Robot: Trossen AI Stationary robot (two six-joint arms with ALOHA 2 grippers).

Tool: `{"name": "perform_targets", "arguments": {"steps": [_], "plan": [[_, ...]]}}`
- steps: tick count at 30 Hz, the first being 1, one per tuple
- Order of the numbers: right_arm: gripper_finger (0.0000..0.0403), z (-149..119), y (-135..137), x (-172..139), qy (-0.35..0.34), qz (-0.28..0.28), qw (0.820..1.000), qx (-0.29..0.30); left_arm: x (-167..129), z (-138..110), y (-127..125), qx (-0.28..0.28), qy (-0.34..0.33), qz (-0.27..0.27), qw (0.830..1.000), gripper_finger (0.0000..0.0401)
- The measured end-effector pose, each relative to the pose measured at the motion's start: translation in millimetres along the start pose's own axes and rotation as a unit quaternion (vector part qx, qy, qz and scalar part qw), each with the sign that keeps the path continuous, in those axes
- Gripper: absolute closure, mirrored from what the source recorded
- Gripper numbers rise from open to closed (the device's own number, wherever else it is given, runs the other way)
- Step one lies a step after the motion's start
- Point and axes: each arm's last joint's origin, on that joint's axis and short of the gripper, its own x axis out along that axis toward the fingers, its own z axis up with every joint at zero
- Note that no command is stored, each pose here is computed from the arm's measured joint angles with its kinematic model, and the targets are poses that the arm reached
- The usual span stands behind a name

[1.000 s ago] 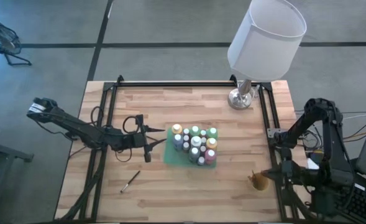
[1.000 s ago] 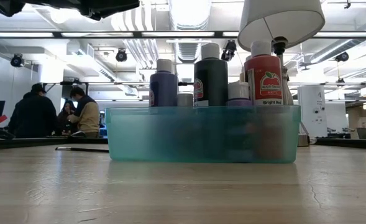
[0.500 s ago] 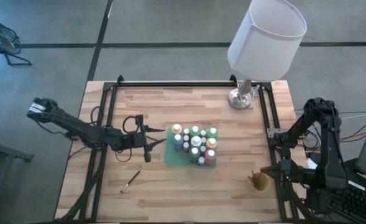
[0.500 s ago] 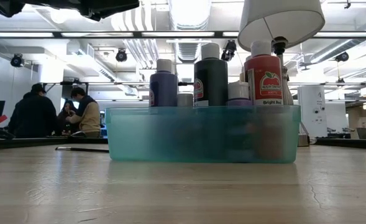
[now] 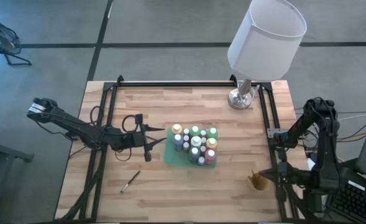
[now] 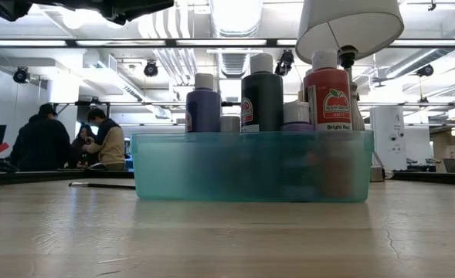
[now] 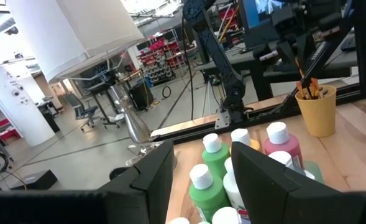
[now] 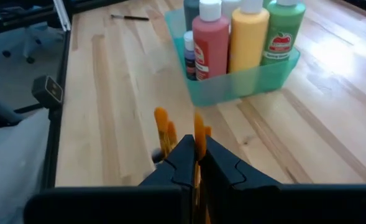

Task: Pick & Place Paint Supplies
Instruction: Put the gold paintbrush into the yellow cup, then put the silver paintbrush into the yellow cup

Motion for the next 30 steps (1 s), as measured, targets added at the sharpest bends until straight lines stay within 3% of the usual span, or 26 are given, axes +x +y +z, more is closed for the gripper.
{"name": "perform_targets", "arguments": {"steps": [8, 14, 24, 30], "plan": [[0.0388, -7.6, -3.7, 3.9, 0.023, -0.011, 1.000, -0.004, 0.4, 0.9, 1.0, -0.002, -0.004, 0.003, 1.000, 0.0234], [0.0364, -7.5, -3.6, 3.8, 0.027, -0.011, 1.000, 0.000, 0.7, 0.7, 1.6, -0.002, -0.003, 0.005, 1.000, 0.0234], [0.0252, -2.5, -5.0, 1.7, 0.024, 0.000, 1.000, 0.013, 0.9, 0.7, 1.8, -0.002, -0.003, 0.005, 1.000, 0.0234], [0.0197, 13.9, -12.8, -5.4, 0.026, 0.006, 0.999, 0.019, 0.9, 0.7, 1.8, -0.003, -0.003, 0.005, 1.000, 0.0234]]}}
